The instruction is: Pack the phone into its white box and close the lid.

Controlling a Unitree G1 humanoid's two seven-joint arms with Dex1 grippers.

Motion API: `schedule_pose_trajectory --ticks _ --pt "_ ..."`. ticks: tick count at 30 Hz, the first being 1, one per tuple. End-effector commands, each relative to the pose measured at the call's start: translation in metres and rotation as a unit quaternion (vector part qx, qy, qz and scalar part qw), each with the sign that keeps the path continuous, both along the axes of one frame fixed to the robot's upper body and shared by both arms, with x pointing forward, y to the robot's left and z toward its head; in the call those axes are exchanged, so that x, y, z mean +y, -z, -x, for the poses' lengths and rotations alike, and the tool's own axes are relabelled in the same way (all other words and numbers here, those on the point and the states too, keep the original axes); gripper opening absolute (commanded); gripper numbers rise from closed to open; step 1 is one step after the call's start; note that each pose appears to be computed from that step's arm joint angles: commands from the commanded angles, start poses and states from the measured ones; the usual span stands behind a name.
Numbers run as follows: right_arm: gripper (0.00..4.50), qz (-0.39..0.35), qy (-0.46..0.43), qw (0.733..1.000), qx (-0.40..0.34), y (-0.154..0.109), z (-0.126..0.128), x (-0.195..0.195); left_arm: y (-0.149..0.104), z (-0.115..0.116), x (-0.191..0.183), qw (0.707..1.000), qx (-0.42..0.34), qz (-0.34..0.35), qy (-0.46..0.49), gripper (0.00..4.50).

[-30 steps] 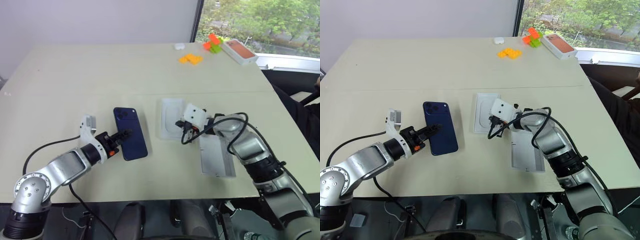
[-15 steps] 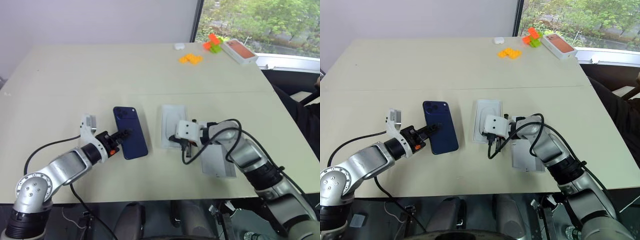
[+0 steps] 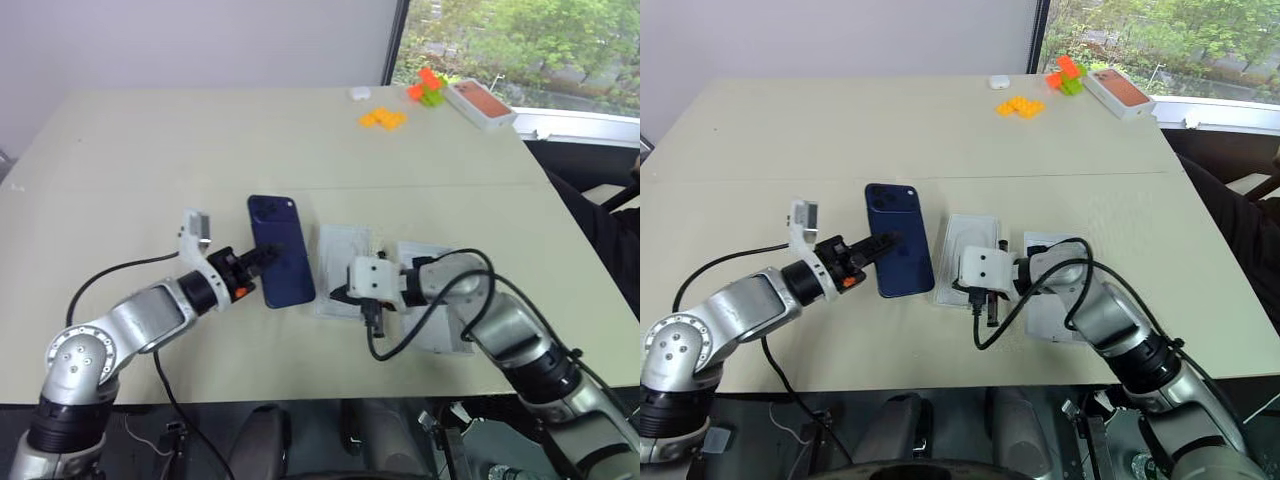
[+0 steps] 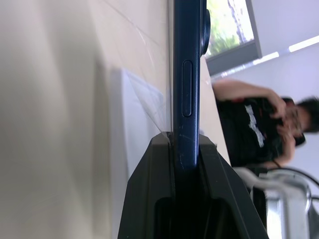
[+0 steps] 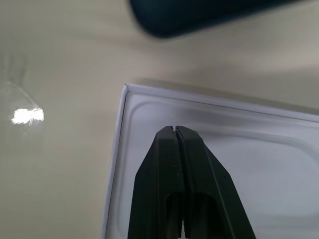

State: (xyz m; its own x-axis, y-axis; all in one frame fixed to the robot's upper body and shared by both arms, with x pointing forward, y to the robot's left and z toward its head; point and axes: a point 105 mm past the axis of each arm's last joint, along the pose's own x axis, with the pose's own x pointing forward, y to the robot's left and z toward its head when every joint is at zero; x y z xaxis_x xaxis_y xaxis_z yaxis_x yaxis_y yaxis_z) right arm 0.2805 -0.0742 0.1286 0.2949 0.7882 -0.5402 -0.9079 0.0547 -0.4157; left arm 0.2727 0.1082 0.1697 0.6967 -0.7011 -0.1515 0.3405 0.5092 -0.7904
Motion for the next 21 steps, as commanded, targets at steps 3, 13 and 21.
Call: schedule_pose_trajectory --ticks 3,13,21 --pt "0.08 -0.009 -0.01 1.0 -0.005 -0.027 0.02 -0.029 -0.008 -0.005 -0.03 0.998 -0.002 -0.007 0.061 0.0" --pt "0.08 -0.006 0.076 0.997 -0.002 -0.025 0.017 -0.066 0.005 -0.021 -0.064 0.992 0.054 -0.044 0.103 0.0" --pt "0.08 -0.045 0.105 0.993 0.004 -0.028 0.014 -0.067 0.016 -0.03 -0.068 0.989 0.083 -0.074 0.1 0.0"
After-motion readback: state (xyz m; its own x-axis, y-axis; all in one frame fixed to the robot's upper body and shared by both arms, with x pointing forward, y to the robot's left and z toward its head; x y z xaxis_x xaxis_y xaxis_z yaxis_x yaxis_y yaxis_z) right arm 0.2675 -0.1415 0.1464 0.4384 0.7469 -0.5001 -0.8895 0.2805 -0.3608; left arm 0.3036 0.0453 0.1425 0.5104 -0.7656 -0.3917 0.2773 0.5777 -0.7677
